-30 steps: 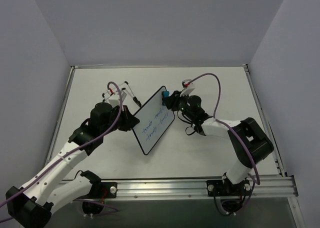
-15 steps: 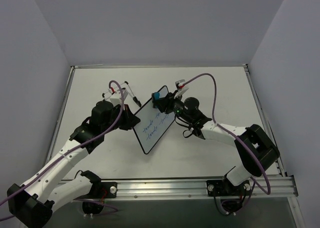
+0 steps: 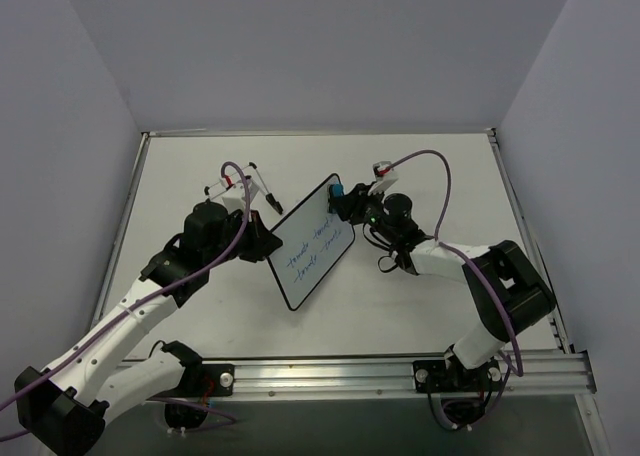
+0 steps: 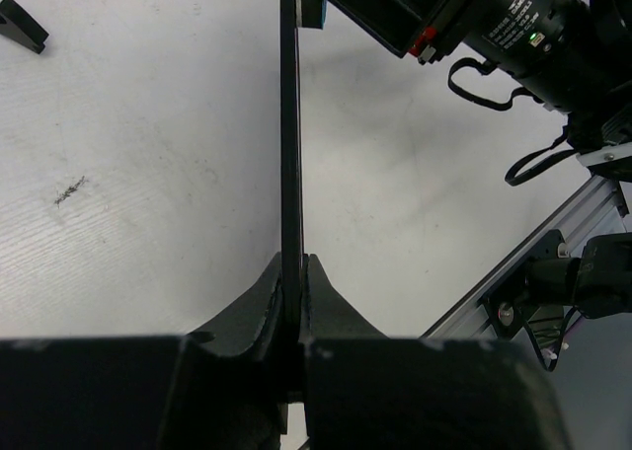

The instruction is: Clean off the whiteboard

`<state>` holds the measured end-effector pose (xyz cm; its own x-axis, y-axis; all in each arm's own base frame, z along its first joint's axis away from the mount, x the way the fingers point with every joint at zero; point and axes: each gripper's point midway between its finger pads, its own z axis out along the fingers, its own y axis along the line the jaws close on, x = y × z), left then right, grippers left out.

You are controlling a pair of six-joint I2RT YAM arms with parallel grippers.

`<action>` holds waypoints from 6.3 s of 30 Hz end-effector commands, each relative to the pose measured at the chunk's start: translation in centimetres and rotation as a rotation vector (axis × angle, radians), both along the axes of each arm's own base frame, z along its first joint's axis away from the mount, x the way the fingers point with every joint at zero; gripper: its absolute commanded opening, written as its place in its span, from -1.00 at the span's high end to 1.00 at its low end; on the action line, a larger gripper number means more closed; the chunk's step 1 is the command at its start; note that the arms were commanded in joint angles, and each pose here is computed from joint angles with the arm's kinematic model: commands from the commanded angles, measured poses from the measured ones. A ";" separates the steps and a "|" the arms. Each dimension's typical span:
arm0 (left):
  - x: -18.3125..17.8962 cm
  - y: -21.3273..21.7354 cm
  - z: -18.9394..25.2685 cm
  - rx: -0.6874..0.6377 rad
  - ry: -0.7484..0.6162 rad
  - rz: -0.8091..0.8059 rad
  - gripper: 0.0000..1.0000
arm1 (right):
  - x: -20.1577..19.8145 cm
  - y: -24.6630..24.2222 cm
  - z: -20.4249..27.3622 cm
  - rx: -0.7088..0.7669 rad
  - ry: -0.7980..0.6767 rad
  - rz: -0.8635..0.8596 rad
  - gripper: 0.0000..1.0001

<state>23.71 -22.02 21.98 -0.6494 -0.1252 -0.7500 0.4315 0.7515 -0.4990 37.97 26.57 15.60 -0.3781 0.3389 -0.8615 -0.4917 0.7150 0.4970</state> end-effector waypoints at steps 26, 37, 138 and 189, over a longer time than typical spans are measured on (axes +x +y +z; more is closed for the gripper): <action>-2.5 -2.8 1.8 -0.076 0.037 -0.170 0.95 | -5.4 0.8 -1.7 0.031 -0.007 -0.043 1.00; -2.3 -2.9 1.2 -0.071 0.051 -0.164 0.95 | -2.3 -1.0 -5.6 0.011 0.095 -0.028 1.00; -1.0 -3.8 0.9 -0.135 0.069 -0.115 0.95 | -12.6 3.4 -8.1 0.098 0.164 -0.005 1.00; -1.0 -4.2 0.4 -0.152 0.092 -0.119 0.95 | -8.0 2.1 -3.1 0.291 0.161 -0.185 1.00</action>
<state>25.43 -23.85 20.33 -0.6883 -0.1807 -0.7026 0.3817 0.7333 -0.5626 30.48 28.87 14.12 -0.3571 0.6398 -0.6805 -0.2814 0.6210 0.7315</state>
